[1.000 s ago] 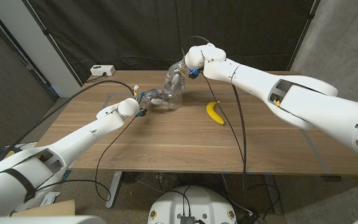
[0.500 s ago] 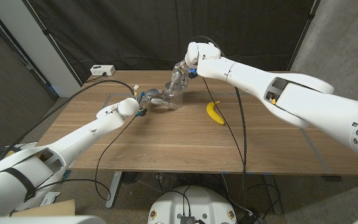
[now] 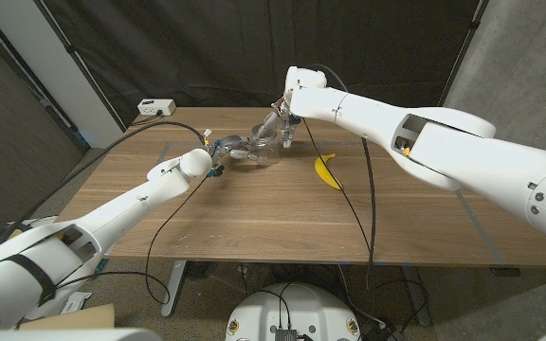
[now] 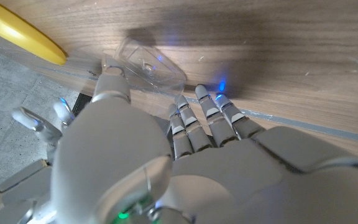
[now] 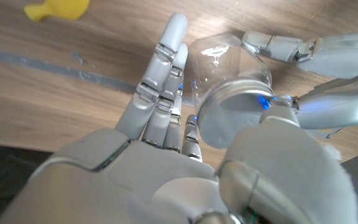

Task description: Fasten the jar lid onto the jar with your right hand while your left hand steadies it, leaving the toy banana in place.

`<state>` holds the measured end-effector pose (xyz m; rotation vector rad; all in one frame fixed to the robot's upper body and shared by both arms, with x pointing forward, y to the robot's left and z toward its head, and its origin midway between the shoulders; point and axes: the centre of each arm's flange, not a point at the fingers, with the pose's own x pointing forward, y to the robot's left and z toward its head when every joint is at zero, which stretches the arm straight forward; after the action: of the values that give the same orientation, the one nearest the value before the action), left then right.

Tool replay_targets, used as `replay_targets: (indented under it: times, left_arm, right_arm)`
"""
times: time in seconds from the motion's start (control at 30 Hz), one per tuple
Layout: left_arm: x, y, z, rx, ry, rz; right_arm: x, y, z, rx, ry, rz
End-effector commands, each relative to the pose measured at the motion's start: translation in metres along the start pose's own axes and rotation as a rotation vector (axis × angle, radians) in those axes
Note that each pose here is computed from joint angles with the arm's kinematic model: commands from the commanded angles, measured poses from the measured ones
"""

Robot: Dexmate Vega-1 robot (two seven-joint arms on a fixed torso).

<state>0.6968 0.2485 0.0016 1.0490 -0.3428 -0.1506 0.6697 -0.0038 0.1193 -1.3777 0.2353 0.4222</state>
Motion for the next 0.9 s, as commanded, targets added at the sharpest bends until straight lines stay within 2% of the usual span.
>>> replay_targets:
  times: [0.03, 0.13, 0.2, 0.3, 0.43, 0.53, 0.67, 0.7, 0.8, 0.9]
  left_arm:
    - [-0.001, 0.002, 0.001, 0.002, 0.002, 0.009]
    - [-0.001, 0.002, 0.001, 0.003, 0.001, 0.009]
    - [-0.001, 0.002, 0.001, 0.004, 0.0, 0.008]
    - [0.0, 0.002, 0.002, 0.004, -0.001, 0.006]
    - [0.001, 0.002, 0.004, 0.006, -0.003, 0.003]
    - [0.002, 0.002, 0.004, 0.006, -0.004, 0.003]
    - [0.002, 0.001, 0.005, 0.007, -0.004, 0.002]
    - [0.003, 0.001, 0.005, 0.007, -0.003, 0.002]
    - [0.003, 0.001, 0.006, 0.008, -0.004, 0.001]
    - [0.003, 0.001, 0.007, 0.01, -0.004, 0.001]
  right_arm:
    - [0.002, 0.005, -0.012, 0.098, -0.013, 0.026]
    - [-0.003, 0.005, -0.012, 0.06, -0.067, -0.023]
    - [-0.006, 0.004, -0.013, 0.043, -0.122, -0.052]
    - [-0.013, 0.002, -0.015, 0.024, -0.219, -0.139]
    - [-0.025, 0.001, -0.016, -0.006, -0.284, -0.265]
    - [-0.03, -0.002, -0.02, 0.012, -0.351, -0.322]
    - [-0.037, -0.007, -0.025, 0.008, -0.457, -0.383]
    - [-0.038, -0.009, -0.026, -0.011, -0.499, -0.388]
    - [-0.044, -0.015, -0.025, -0.095, -0.573, -0.396]
    - [-0.053, -0.02, -0.019, -0.208, -0.579, -0.38]
